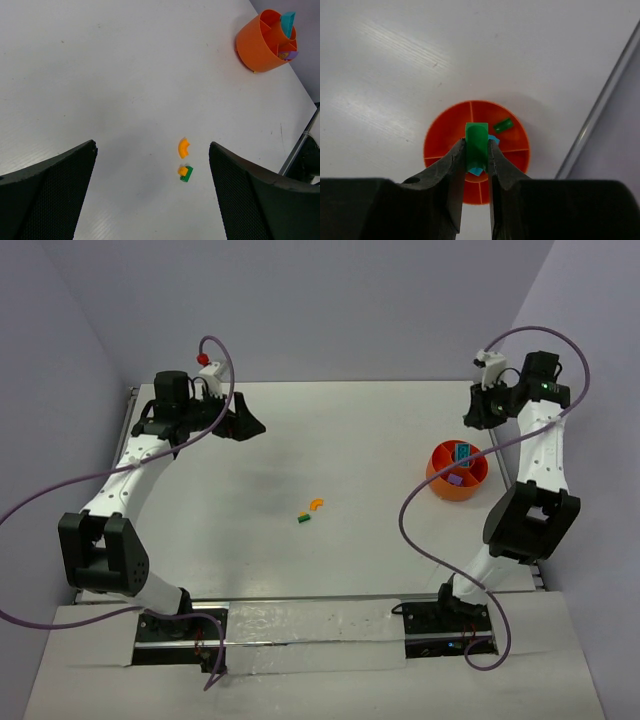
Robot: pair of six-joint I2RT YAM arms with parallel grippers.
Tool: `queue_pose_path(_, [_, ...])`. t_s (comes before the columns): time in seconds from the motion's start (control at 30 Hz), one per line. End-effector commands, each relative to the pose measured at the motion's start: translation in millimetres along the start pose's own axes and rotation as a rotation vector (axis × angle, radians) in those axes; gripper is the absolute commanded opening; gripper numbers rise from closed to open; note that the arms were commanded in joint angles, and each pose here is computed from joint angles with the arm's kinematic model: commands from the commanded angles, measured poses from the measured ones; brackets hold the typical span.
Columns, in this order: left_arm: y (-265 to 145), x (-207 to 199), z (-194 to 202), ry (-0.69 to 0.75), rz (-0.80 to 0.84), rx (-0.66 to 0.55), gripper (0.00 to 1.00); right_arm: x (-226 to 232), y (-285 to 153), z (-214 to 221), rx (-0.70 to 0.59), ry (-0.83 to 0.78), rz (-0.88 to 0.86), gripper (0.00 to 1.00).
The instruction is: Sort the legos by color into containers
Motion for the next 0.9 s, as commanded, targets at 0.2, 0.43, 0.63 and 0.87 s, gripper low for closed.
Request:
queue_pose_path(0.2, [3,-7,-17,0.046,0.026,-0.031,0.99,-48,7,40,0.121,0.087,0.025,0.00])
queue_pose_path(0.43, [4,-8,-15,0.048,0.019,-0.024,0.99,-58,23,51,0.170,0.089,0.007,0.00])
queue_pose_path(0.63, [7,-8,-15,0.043,0.022,-0.017,0.99,-65,34,62,0.209,0.085,0.011,0.02])
queue_pose_path(0.87, [11,-9,-16,0.046,0.022,-0.009,0.99,-69,42,63,0.212,0.090,-0.003,0.05])
Point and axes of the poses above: each gripper's point midway between its finger pads, its own y axis out along the fingers, its own x axis along the line the jaws close on, z = x × y, the point moved 4 cm from there along -y, back along the fingers, and after that the axes turned 1 degree about -y, right-handed, at the moved point
